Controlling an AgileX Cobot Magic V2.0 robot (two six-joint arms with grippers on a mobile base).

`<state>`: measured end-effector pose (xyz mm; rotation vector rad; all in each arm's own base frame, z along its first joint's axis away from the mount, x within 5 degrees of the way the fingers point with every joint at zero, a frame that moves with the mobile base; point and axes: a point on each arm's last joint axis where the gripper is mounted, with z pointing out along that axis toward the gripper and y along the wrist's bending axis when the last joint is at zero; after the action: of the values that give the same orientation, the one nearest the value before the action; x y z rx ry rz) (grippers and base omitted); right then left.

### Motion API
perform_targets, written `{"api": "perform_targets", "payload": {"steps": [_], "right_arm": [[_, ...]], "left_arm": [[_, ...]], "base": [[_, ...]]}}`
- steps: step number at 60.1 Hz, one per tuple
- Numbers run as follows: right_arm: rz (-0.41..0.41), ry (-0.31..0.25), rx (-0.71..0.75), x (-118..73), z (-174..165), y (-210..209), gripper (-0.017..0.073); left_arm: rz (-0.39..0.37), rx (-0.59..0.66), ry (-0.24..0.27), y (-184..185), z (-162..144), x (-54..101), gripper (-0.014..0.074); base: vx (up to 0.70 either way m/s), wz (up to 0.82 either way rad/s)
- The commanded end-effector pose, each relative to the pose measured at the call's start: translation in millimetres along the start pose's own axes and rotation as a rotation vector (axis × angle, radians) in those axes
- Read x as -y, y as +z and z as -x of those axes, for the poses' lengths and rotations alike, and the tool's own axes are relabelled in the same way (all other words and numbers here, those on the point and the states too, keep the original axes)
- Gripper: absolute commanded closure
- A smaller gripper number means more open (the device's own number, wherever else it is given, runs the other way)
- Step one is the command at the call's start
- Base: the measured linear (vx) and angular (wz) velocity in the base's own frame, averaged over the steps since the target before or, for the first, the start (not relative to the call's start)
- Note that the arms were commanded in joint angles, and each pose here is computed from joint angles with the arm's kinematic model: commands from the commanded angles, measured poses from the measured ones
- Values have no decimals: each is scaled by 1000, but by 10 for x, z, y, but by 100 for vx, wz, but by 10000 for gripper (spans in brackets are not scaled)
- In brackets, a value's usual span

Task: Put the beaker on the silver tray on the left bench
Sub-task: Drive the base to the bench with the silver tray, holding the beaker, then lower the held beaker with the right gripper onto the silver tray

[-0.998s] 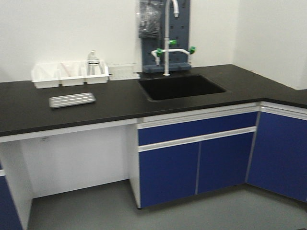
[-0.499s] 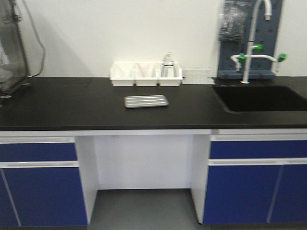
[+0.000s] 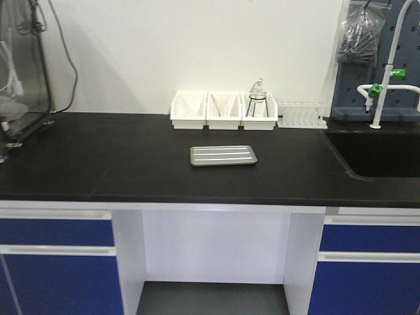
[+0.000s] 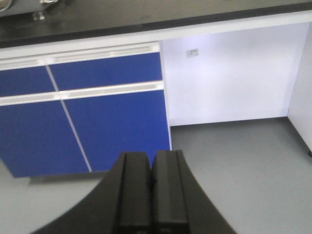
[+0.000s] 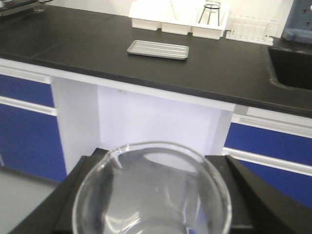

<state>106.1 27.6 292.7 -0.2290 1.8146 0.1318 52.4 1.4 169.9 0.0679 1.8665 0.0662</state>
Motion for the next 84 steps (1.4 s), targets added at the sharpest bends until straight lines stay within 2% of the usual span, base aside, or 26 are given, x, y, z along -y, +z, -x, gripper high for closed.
{"api": "perform_targets", "payload": {"steps": [1,31,84], "right_arm": [[31,-14,89,-25,156,-28,571],[30,-14,88,-24,155,-28,571],[30,-14,88,-24,155,-28,571]], "left_arm": [[-6,64,-3,16,9,7,592],[-6,64,-3,16,9,7,592],[-6,64,-3,16,9,7,592]], "base": [[39,-21],[42,-15],[42,5]]}}
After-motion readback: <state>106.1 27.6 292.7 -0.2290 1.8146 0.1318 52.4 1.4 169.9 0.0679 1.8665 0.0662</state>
